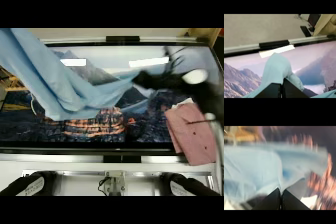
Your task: Fold the shirts.
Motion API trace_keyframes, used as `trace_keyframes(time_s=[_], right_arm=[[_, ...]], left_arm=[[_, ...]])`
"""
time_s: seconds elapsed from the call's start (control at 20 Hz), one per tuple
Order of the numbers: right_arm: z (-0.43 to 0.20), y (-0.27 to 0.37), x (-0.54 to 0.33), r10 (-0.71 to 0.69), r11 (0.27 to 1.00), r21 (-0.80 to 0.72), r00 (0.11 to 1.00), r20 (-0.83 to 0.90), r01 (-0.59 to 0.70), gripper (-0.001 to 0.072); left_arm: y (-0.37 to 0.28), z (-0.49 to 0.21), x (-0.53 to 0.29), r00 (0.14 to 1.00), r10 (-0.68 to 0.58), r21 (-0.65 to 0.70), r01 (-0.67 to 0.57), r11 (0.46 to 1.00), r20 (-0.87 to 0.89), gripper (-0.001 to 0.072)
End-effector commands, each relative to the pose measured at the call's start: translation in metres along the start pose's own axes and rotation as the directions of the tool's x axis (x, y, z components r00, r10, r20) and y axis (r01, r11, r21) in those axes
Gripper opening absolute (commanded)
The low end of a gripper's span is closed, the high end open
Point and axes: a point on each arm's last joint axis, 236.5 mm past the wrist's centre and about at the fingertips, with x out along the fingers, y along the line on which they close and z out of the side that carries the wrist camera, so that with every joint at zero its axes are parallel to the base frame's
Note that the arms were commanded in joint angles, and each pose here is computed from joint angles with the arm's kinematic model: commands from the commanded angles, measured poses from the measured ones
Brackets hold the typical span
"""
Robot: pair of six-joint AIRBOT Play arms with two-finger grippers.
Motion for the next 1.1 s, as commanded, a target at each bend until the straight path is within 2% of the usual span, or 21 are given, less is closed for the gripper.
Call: trace_keyframes(time_s=[0.0, 0.1, 0.2, 0.3, 0.35, 0.4, 0.5, 0.6, 0.7, 0.8, 0.9, 1.05], right_arm=[[0.111, 0.100, -0.184, 0.020, 0.932, -0.323, 0.865, 0.501, 0.165, 0.0046], [0.129, 0.165, -0.284, 0.093, 0.868, -0.393, 0.679, 0.728, 0.303, 0.0046], [0.118, 0.216, -0.350, 0.162, 0.802, -0.424, 0.531, 0.832, 0.420, 0.0046], [0.101, 0.243, -0.392, 0.188, 0.754, -0.405, 0.420, 0.888, 0.518, 0.0046], [0.095, 0.245, -0.401, 0.171, 0.732, -0.389, 0.401, 0.900, 0.560, 0.0046], [0.090, 0.240, -0.403, 0.134, 0.716, -0.368, 0.401, 0.906, 0.593, 0.0046], [0.084, 0.210, -0.390, 0.001, 0.699, -0.329, 0.460, 0.888, 0.634, 0.0046], [0.079, 0.157, -0.366, -0.192, 0.680, -0.290, 0.544, 0.817, 0.674, 0.0047], [0.068, 0.086, -0.339, -0.415, 0.665, -0.244, 0.621, 0.666, 0.706, 0.0047], [0.059, 0.022, -0.310, -0.558, 0.673, -0.219, 0.679, 0.477, 0.707, 0.0046], [0.068, -0.026, -0.276, -0.583, 0.718, -0.189, 0.727, 0.364, 0.670, 0.0047], [0.095, -0.082, -0.210, -0.513, 0.825, -0.105, 0.814, 0.274, 0.555, 0.0047]], left_arm=[[-0.017, 0.061, -0.067, 0.970, 0.053, 0.080, -0.074, 0.994, 0.237, 0.0028], [-0.030, 0.084, -0.113, 0.932, 0.084, 0.104, -0.128, 0.986, 0.353, 0.0028], [-0.042, 0.091, -0.143, 0.910, 0.102, 0.126, -0.165, 0.978, 0.401, 0.0028], [-0.036, 0.083, -0.159, 0.902, 0.173, 0.138, -0.245, 0.960, 0.395, 0.0028], [-0.022, 0.074, -0.163, 0.899, 0.239, 0.124, -0.302, 0.945, 0.367, 0.0028], [-0.006, 0.064, -0.164, 0.894, 0.306, 0.094, -0.353, 0.931, 0.327, 0.0028], [0.024, 0.027, -0.155, 0.895, 0.409, 0.052, -0.424, 0.904, 0.177, 0.0028], [0.042, -0.032, -0.128, 0.907, 0.418, 0.038, -0.416, 0.908, -0.050, 0.0028], [0.061, -0.099, -0.096, 0.881, 0.391, 0.009, -0.403, 0.915, -0.266, 0.0029], [0.080, -0.147, -0.066, 0.853, 0.367, -0.021, -0.403, 0.915, -0.372, 0.0028], [0.091, -0.177, -0.026, 0.871, 0.318, -0.084, -0.373, 0.924, -0.375, 0.0028], [0.098, -0.203, 0.036, 0.923, 0.211, -0.257, -0.299, 0.919, -0.322, 0.0028]])
